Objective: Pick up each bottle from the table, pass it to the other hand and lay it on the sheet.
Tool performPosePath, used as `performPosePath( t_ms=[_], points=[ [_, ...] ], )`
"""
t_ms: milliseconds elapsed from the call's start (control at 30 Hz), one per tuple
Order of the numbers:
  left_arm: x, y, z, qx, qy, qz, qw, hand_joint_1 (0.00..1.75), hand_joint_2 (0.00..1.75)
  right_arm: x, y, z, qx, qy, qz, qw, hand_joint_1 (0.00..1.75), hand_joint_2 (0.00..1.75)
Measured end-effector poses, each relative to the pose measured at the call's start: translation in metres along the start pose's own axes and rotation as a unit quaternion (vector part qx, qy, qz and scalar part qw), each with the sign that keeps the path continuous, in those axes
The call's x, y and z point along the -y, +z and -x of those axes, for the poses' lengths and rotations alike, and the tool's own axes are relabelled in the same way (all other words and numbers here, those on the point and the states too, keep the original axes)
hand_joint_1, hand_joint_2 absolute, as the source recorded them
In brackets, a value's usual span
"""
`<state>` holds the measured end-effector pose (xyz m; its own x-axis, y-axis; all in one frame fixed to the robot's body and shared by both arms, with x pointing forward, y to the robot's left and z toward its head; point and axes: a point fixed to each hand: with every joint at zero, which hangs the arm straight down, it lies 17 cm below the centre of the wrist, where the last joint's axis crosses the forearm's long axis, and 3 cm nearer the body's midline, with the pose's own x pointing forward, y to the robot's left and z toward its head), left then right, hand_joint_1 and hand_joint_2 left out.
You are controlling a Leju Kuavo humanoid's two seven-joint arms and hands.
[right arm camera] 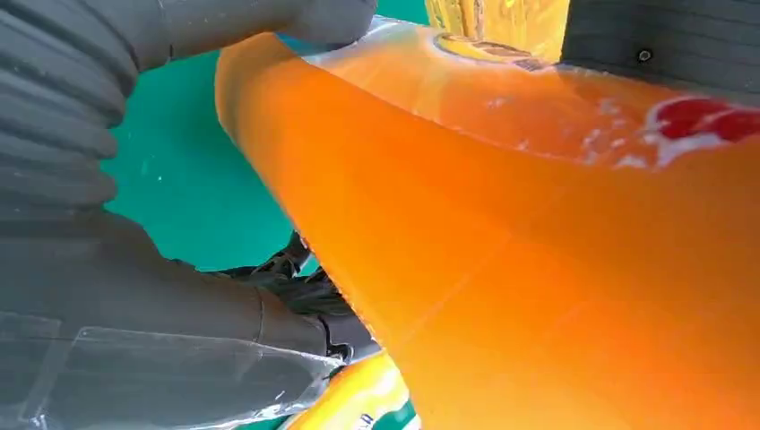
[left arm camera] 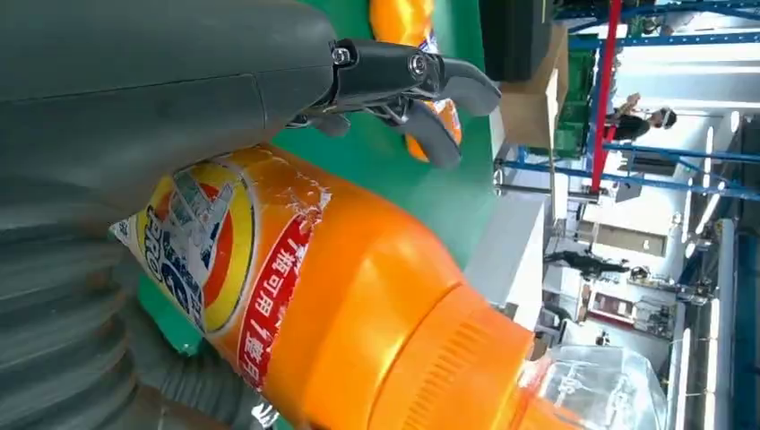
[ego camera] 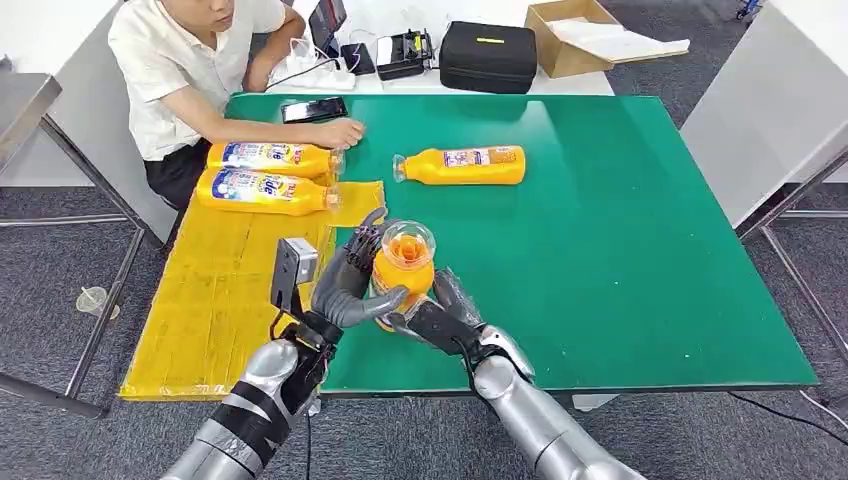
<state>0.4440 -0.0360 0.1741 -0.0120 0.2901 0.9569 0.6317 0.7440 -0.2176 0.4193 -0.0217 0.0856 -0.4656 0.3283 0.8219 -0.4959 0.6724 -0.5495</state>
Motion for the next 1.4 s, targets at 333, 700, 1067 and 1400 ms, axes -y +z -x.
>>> performPosePath(
  t_ms=[333,700,1067,1400],
  points=[
    [0.002,-0.001,0.008,-0.001,-0.093,-0.011,0.996,0.0,1.75,0.004,-0.001,0.004,-0.011,0.018,0.007,1.0,1.75,1.75],
    [0.001,0.001,0.016,-0.014,-0.108,-0.013,0.994,0.0,1.75,0.009,-0.003,0.0,-0.01,0.022,0.013,1.0,1.75,1.75],
    [-0.007,0.006,0.03,-0.045,-0.106,-0.041,0.993,0.0,0.0,0.015,-0.006,0.003,-0.021,0.069,0.019,0.997,1.75,1.75],
    [-0.009,0.006,0.03,-0.045,-0.113,-0.046,0.992,0.0,1.75,0.014,-0.01,0.0,-0.018,0.085,0.009,0.996,1.75,1.75]
  ],
)
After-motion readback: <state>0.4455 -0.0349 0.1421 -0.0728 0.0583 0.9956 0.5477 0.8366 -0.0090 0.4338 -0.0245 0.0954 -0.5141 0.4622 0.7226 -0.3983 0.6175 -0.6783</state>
